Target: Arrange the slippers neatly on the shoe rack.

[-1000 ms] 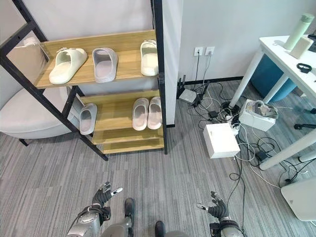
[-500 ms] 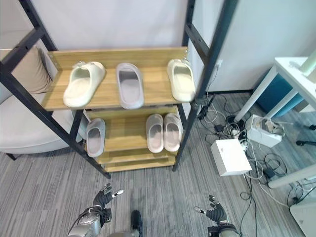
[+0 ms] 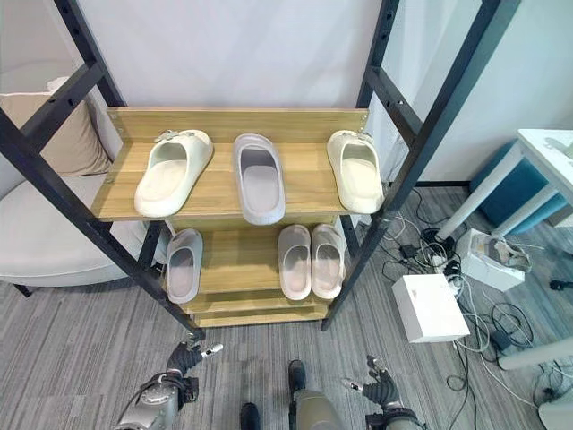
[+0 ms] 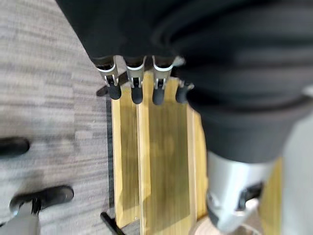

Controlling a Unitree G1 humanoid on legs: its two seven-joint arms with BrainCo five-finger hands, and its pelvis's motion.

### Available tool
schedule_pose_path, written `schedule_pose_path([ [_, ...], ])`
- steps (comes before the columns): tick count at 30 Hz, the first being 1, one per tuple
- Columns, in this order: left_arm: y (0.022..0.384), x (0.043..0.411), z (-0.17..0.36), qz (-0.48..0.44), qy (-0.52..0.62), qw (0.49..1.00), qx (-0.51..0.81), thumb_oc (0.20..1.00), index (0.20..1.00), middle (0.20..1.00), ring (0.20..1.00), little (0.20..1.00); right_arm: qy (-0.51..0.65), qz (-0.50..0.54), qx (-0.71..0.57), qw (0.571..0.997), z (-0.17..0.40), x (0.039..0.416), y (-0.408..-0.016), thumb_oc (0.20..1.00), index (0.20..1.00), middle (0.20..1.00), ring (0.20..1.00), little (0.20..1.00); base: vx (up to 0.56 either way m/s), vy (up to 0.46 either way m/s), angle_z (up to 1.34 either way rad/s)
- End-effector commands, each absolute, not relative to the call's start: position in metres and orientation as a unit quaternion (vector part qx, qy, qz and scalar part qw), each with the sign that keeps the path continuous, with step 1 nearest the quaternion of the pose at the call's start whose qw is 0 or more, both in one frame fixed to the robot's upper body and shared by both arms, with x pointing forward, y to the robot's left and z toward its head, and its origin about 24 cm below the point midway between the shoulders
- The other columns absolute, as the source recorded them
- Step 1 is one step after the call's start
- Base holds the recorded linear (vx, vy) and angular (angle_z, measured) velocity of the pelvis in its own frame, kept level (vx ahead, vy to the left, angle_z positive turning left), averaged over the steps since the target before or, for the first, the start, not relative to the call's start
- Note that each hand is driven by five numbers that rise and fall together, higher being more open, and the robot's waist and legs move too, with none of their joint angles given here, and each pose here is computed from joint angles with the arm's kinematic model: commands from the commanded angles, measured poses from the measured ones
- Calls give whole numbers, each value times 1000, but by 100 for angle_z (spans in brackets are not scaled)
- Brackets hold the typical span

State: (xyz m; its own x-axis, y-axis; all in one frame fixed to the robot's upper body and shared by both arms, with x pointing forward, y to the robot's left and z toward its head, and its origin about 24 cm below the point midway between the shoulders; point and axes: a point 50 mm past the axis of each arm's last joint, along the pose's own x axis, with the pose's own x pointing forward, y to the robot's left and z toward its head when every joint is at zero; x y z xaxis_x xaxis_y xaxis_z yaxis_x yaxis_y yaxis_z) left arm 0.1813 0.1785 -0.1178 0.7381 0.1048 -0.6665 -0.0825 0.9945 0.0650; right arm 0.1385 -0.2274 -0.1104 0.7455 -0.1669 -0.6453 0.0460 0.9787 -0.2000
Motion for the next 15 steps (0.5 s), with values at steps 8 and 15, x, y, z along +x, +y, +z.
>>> schedule_pose_path([
  [8, 177, 208, -99, 50, 302, 952, 20, 1000, 1000, 1000, 1000, 1000, 291, -82, -118, 946, -85, 158, -261, 1000, 1000, 1000, 1000, 1000, 127, -21, 2],
  [15, 178, 201, -103, 46, 312, 949, 26, 1000, 1000, 1000, 1000, 1000, 308, -68, -131, 940, -88, 150, -262, 1000, 1000, 1000, 1000, 1000, 138, 100, -22],
])
